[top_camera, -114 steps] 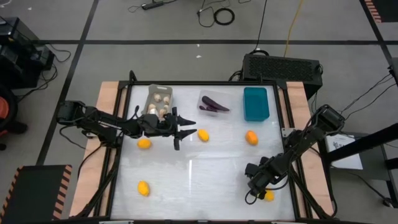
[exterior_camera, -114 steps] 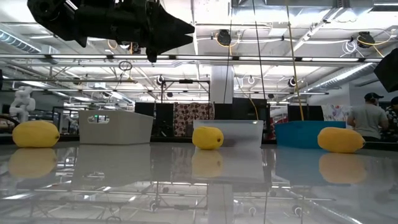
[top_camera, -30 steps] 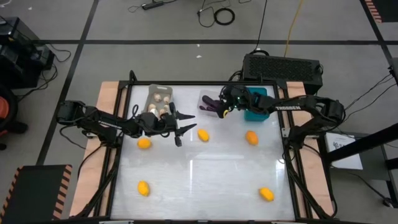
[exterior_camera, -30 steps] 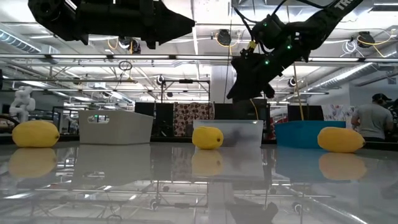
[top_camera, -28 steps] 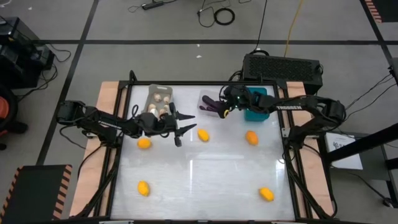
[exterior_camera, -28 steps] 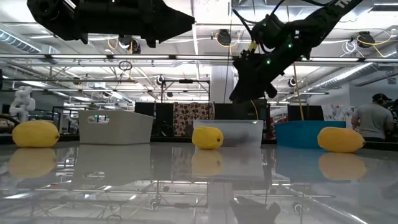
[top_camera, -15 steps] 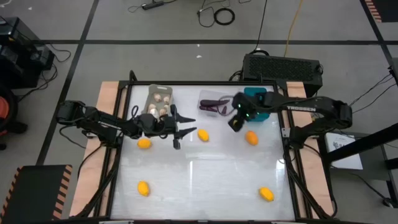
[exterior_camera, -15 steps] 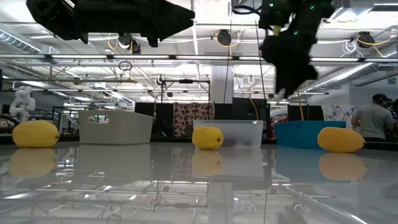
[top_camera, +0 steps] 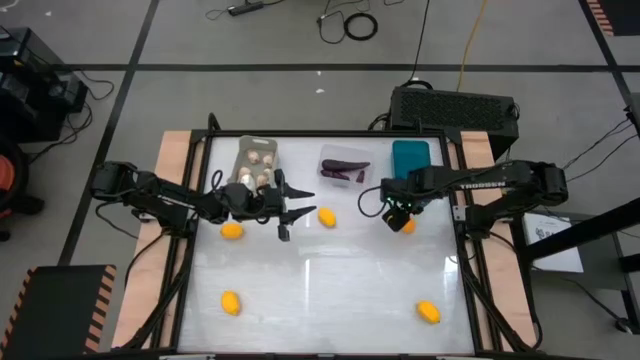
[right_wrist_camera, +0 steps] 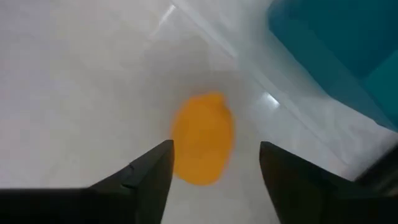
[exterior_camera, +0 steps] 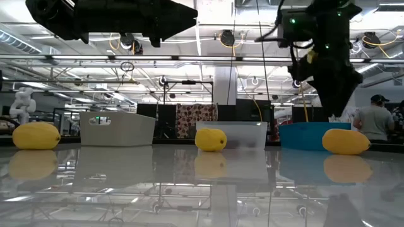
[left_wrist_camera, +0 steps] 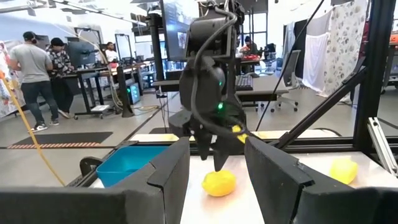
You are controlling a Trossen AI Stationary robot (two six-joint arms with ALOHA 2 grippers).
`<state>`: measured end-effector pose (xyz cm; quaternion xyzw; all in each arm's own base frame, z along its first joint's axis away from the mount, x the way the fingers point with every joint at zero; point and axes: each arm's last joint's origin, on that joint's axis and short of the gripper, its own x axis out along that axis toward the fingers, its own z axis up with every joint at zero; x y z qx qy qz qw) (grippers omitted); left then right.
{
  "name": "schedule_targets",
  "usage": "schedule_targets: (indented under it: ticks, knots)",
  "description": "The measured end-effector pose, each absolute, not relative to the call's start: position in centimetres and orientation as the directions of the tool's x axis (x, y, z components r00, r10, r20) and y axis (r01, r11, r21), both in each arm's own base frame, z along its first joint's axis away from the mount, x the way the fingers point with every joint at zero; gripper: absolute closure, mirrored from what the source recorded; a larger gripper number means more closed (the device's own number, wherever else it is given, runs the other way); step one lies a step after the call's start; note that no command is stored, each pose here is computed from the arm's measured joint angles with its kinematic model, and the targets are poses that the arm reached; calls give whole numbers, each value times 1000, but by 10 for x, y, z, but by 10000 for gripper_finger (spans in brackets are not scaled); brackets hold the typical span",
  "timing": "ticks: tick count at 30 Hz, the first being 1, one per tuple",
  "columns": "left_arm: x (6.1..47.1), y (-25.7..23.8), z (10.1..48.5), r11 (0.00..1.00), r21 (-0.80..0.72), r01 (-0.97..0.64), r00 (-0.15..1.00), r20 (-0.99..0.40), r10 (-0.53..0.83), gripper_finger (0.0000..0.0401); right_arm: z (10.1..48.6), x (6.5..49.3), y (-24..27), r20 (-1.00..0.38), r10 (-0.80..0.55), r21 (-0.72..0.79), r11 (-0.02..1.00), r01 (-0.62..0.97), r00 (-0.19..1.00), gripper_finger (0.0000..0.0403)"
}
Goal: Sort produce into baskets
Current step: Put the lemon into the blue bin
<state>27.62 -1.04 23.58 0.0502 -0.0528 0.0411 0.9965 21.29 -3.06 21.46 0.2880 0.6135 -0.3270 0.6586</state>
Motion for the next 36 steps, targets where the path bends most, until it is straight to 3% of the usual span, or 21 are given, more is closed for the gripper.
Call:
schedule_targets:
  ticks: [9, 16, 27, 36]
  knots:
    - [276, -10, 236, 992, 96, -87, 991, 109, 77, 237, 200, 207, -38, -998, -58, -17, 606, 796, 23, 83]
    - [276, -10, 236, 992, 96, -87, 991, 106, 77, 237, 181, 204, -37, -998, 7, 52, 594, 803, 59, 58]
    - [276, -10, 233, 991, 100, -85, 994, 84, 76, 237, 165, 199, -36, -997, 15, 75, 578, 812, 81, 65]
    - [276, -10, 233, 991, 101, -86, 993, 85, 77, 237, 164, 200, -35, -996, 21, 82, 601, 795, 87, 151]
